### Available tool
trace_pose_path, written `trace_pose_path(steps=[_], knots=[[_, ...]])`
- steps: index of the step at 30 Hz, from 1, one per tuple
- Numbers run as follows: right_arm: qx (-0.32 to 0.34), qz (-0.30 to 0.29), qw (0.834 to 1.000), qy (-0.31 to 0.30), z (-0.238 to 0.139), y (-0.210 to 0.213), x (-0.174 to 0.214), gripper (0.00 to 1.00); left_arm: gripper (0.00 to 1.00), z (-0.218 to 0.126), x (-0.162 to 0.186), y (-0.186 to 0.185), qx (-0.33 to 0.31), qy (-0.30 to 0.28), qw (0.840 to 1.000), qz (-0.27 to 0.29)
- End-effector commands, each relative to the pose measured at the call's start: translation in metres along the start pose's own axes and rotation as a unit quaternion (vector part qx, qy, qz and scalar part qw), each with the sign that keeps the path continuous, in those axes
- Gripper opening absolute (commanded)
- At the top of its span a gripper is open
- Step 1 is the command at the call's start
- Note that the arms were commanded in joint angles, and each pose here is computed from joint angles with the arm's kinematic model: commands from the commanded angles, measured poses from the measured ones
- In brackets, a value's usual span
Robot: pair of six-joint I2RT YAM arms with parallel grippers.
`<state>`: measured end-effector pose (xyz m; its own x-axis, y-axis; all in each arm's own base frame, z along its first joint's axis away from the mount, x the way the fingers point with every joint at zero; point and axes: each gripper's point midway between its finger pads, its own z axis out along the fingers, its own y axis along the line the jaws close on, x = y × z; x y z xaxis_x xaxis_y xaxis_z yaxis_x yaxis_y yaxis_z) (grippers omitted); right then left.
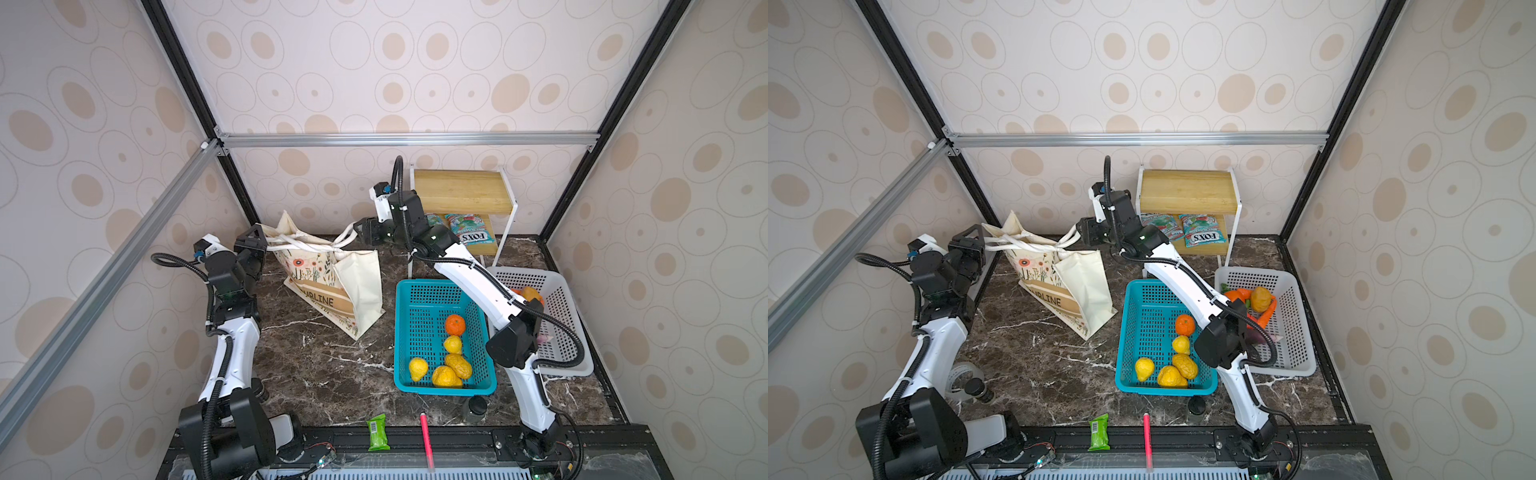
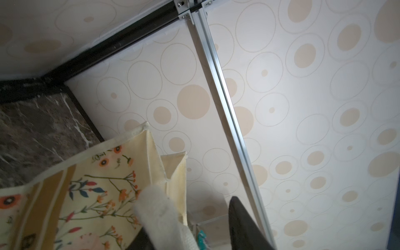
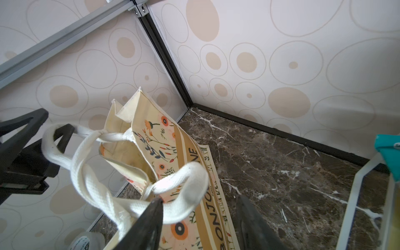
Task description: Place the food into the grocery bag and tie it
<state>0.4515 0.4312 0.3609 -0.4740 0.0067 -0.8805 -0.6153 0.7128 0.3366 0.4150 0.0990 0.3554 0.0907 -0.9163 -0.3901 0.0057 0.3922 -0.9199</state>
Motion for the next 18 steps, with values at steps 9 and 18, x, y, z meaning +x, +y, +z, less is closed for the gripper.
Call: trace_pose_path(steps=[9, 18], knots=[[-0.043, -0.051, 0.998, 0.017, -0.097, 0.03, 0.003, 0.75, 0.99, -0.042, -0.019, -0.022, -0.072, -0.019, 0.98, 0.182], [0.081, -0.08, 0.991, 0.071, -0.19, -0.04, 0.062, 0.84, 0.99, -0.098, -0.007, -0.013, -0.141, 0.017, 0.932, 0.335]])
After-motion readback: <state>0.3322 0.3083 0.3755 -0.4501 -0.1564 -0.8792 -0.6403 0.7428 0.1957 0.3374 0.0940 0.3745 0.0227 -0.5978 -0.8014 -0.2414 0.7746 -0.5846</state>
